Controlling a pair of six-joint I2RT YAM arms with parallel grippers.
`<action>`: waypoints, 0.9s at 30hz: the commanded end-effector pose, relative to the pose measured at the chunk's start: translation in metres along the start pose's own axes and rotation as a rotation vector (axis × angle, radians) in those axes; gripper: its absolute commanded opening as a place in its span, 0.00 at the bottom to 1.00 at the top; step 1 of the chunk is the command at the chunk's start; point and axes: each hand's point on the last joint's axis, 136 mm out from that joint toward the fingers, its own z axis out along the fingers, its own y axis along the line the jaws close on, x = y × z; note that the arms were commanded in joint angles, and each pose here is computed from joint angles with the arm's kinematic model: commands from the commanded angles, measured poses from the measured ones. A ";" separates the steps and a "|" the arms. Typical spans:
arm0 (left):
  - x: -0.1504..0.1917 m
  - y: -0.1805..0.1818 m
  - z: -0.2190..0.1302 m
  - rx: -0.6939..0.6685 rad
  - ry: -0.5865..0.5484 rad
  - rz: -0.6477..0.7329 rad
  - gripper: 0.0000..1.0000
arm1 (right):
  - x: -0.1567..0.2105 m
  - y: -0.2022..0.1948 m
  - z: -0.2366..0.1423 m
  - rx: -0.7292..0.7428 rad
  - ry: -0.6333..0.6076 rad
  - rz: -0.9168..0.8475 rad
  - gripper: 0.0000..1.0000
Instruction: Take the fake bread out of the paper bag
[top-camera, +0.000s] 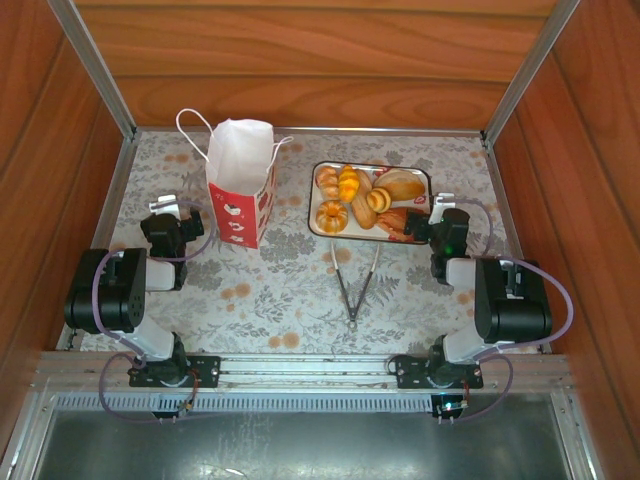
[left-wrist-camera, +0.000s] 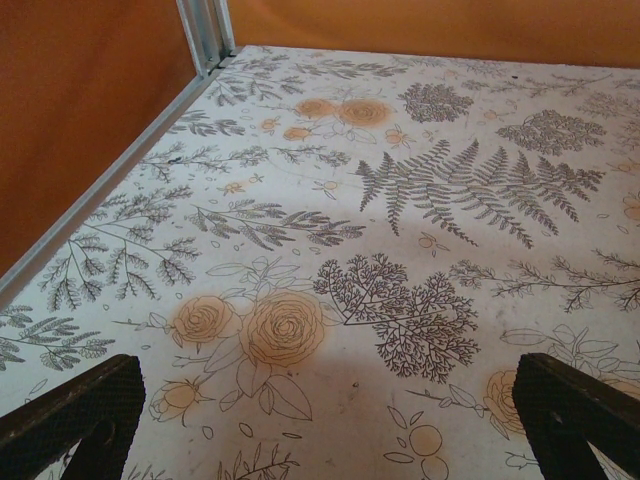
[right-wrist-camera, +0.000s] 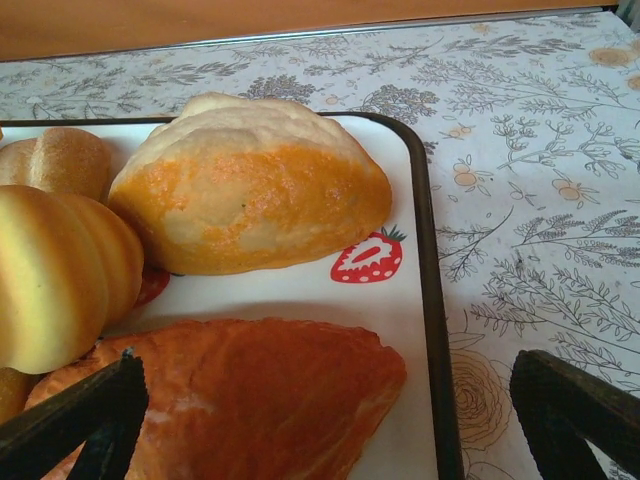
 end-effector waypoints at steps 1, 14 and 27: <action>-0.007 -0.002 0.000 0.008 -0.014 -0.012 1.00 | -0.005 -0.009 0.000 0.050 -0.011 0.025 1.00; -0.006 -0.002 0.000 0.009 -0.013 -0.011 1.00 | -0.006 -0.024 -0.005 0.170 -0.033 0.048 1.00; -0.006 -0.001 0.000 0.007 -0.012 -0.011 1.00 | -0.005 -0.023 -0.005 0.171 -0.032 0.046 1.00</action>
